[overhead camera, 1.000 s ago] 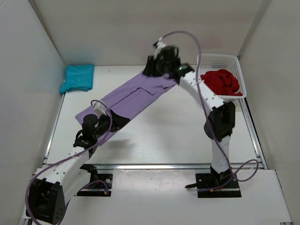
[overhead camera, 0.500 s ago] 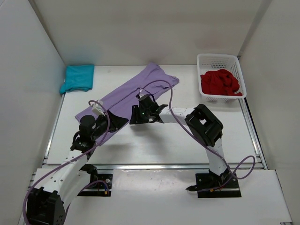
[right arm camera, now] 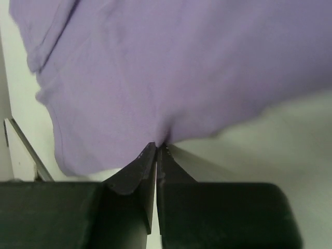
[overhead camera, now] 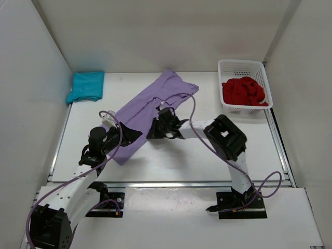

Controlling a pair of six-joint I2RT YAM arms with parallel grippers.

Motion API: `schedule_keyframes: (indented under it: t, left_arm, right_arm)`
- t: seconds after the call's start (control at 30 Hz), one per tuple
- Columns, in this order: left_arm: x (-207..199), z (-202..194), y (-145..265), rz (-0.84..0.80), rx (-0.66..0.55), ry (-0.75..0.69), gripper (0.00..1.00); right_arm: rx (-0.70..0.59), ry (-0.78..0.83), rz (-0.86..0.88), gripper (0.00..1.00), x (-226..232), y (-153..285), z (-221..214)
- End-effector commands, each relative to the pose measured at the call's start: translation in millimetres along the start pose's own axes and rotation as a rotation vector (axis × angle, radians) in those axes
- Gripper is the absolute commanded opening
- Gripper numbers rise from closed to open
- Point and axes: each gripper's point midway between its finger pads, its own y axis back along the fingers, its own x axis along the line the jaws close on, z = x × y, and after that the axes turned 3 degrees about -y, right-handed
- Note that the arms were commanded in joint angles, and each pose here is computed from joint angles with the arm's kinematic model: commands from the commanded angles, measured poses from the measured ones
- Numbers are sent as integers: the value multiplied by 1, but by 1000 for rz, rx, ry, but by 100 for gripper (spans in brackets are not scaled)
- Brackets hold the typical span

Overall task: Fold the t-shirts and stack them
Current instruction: Rotate the tshirt 90 degrees, then grab the bottom of the folded rectangular tshirt with both arms

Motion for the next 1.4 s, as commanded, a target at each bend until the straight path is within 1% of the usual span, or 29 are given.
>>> schedule_keyframes:
  t: [0.0,0.07,0.1,0.13,0.17,0.2,0.23,0.27,0.3,0.33,0.37,0.4,0.43,0.5,0.53,0.6,0.7,0.73,0.77,0.8,0.9,1.03,1.07,1.13,1.2,1.27,1.3,1.33,1.37]
  left_arm:
    - [-4,2,-4,-4,1,-26,41]
    - [-1,-11,-8,-2,42,-20,41]
    - [0,-18,-11,4,64,-25,41]
    - [-1,-28,-12,0,94,-37,40]
    - [5,-37,-15,24,126,-38,40]
    - [8,-49,-16,38,163,-68,41]
    - [14,-63,-15,72,209,-107,42]
    - [28,-69,-14,137,232,-137,44]
    - [33,-75,-13,160,254,-145,47]
    - [35,-79,-11,167,272,-156,49]
    - [47,-94,-5,210,337,-162,51]
    - [51,-96,-5,235,349,-175,53]
    - [55,-110,2,251,406,-198,54]
    - [65,-126,12,311,455,-230,58]
    - [64,-136,16,310,489,-242,60]
    - [74,-155,30,327,552,-232,61]
    - [85,-167,40,331,572,-187,64]
    - [82,-169,40,317,578,-180,65]
    - [80,-172,39,308,589,-188,65]
    - [76,-174,37,293,593,-188,66]
    - [73,-192,42,272,672,-187,61]
    - [72,-200,43,270,702,-190,58]
    - [69,-200,41,258,700,-189,56]
    - [66,-202,41,248,712,-189,52]
    - [64,-205,41,242,723,-182,43]
    - [61,-208,41,223,735,-173,25]
    - [60,-209,41,218,737,-173,21]
    - [61,-209,42,224,735,-170,13]
    - [59,-210,44,218,738,-172,6]
  right_arm:
    - [-50,-48,-79,0,-53,61,15]
    - [-68,-109,-119,0,-100,114,10]
    - [-33,-138,-156,0,-125,130,-13]
    - [-79,-144,-141,9,-133,153,1]
    - [-100,-170,-152,17,-150,173,-4]
    - [-64,-187,-127,33,-153,181,-14]
    - [-64,-206,-120,47,-157,195,-17]
    - [-89,-189,-124,51,-158,207,-18]
    - [-80,-197,-164,52,-165,212,-29]
    - [-112,-177,-199,52,-165,222,-27]
    - [-102,-182,-231,51,-167,229,-40]
    - [-100,-190,-277,51,-175,232,-51]
    - [-110,-188,-296,51,-173,240,-55]
    - [-128,-208,-320,49,-171,249,-73]
    - [-111,-217,-344,47,-175,252,-86]
    - [-97,-237,-316,47,-160,254,-106]
    - [-70,-267,-351,45,-161,261,-137]
    - [-76,-283,-366,45,-164,264,-141]
    - [-54,-294,-375,44,-165,266,-150]
    - [-65,-296,-360,44,-163,268,-149]
    - [-33,-331,-320,40,-159,271,-159]
    - [3,-321,-311,39,-155,268,-168]
    - [0,-315,-308,38,-155,266,-168]
    - [1,-327,-279,30,-151,263,-167]
    - [-2,-322,-241,24,-145,261,-164]
    - [5,-317,-242,19,-147,259,-167]
    - [-6,-316,-230,12,-143,260,-162]
    - [-16,-315,-222,5,-141,259,-160]
    - [-16,-300,-214,1,-140,260,-161]
